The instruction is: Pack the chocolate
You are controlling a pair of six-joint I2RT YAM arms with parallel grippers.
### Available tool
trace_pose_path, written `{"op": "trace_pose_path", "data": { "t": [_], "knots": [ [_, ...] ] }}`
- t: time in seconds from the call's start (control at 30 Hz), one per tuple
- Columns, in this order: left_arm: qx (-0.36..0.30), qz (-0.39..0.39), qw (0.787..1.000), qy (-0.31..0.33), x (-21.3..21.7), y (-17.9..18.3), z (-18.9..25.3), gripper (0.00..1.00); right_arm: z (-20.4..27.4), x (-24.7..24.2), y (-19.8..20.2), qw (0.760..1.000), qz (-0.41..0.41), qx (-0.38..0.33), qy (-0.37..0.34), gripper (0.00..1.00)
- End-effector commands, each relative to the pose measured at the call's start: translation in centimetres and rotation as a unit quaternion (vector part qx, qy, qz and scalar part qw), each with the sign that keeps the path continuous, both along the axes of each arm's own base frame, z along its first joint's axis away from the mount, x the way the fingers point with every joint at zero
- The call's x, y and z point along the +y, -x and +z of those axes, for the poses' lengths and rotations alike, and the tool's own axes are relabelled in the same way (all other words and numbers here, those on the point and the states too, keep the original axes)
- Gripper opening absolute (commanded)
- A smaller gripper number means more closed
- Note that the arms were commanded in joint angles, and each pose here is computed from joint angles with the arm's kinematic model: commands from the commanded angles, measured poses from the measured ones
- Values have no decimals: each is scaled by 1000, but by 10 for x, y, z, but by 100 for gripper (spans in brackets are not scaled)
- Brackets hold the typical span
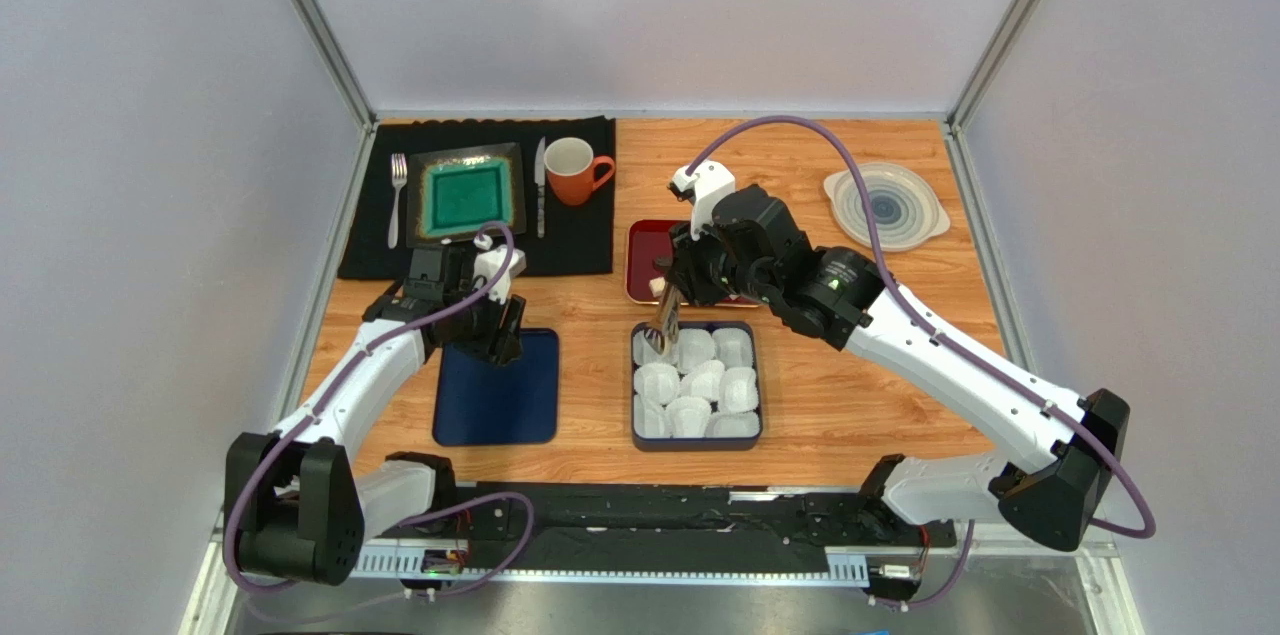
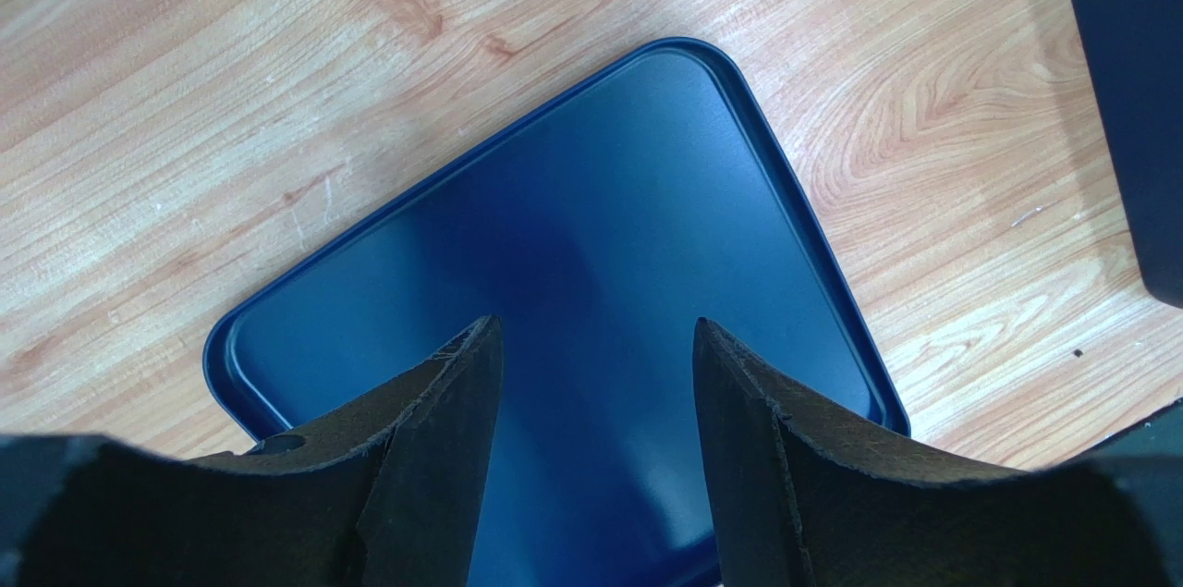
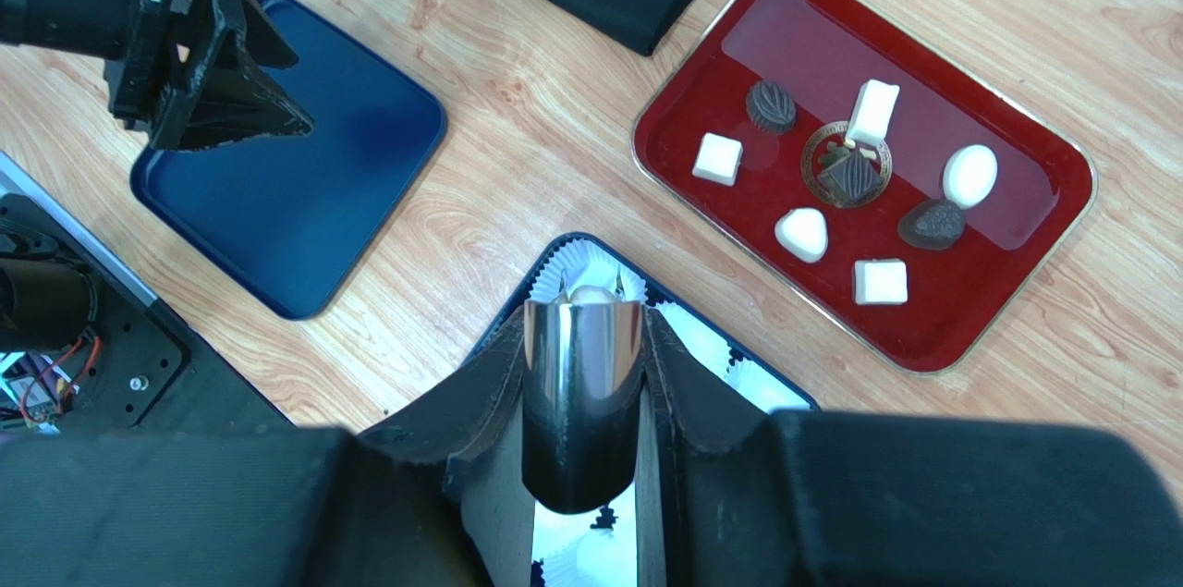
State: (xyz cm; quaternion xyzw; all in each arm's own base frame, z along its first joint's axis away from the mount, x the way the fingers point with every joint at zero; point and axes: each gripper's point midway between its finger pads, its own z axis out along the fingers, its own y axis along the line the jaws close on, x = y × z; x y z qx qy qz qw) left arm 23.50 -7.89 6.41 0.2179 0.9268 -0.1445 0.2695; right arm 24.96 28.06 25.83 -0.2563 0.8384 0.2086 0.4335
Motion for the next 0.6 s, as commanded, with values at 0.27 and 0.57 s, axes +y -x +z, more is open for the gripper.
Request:
{"op": "trace_pose_path", "data": {
  "t": [0.27, 0.57],
  "knots": [
    [-22, -14, 1000, 4, -2, -2, 9, 61, 36, 11, -7, 998, 1, -36, -46, 36],
    [-22, -15, 1000, 6, -3, -1, 10, 61, 39, 11, -7, 998, 0, -39, -47, 37]
  ]
}}
